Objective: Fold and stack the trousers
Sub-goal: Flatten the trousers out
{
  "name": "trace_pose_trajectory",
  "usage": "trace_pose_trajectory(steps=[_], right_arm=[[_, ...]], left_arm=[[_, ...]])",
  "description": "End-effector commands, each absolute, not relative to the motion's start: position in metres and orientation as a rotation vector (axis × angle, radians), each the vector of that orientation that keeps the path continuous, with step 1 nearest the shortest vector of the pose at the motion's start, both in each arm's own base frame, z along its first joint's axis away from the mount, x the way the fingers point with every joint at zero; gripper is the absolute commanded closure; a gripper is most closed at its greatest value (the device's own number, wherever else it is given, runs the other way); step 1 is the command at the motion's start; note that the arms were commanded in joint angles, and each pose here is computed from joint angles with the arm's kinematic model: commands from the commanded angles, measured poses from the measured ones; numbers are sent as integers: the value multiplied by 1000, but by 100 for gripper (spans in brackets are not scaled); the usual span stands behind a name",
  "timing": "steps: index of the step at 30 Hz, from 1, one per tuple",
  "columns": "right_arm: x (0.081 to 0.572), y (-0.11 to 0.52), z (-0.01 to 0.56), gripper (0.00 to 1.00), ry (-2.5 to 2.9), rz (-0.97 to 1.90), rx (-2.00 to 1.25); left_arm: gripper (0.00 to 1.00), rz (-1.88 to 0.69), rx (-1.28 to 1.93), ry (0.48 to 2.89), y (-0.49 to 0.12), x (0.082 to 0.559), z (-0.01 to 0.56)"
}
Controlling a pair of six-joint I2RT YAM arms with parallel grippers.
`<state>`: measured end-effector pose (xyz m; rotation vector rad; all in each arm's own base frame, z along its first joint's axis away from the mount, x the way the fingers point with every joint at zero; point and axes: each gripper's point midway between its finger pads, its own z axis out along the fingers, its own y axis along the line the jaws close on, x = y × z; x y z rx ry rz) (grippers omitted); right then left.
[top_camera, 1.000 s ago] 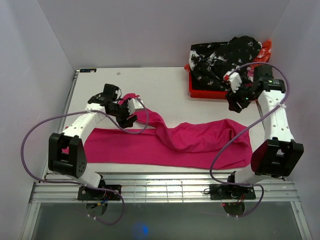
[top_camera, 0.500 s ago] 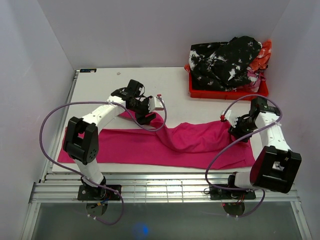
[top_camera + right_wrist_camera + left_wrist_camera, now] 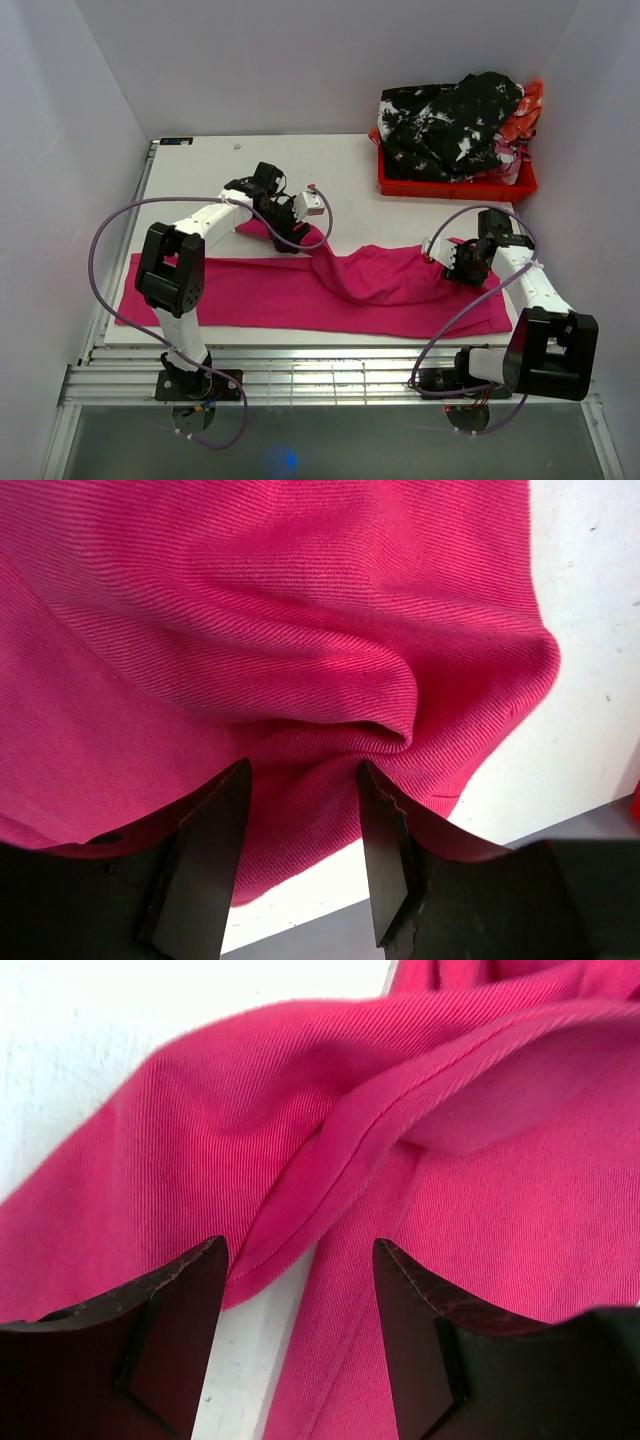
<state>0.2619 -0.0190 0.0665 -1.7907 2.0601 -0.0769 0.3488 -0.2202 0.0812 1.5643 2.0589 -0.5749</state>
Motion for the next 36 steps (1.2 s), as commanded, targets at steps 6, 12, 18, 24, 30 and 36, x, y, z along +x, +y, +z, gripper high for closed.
trace_pose_trajectory(steps=[6, 12, 18, 24, 30, 36], right_arm=[[292, -30, 58, 48, 2028, -198, -1825], [303, -32, 57, 71, 2052, -230, -1780], [312, -27, 77, 92, 2076, -188, -1712], [324, -24, 116, 92, 2034, -191, -1599], [321, -37, 139, 92, 2048, -179, -1499], [322, -58, 152, 92, 2102, -139, -1373]], left_arm=[[27, -622, 1618, 1972, -213, 341, 87], [27, -577, 1580, 1923, -222, 363, 89], [33, -589, 1631, 1904, -236, 368, 76], [84, -575, 1623, 1948, -226, 364, 78], [100, -612, 1418, 2014, -196, 366, 124], [100, -644, 1180, 2117, -153, 373, 157]])
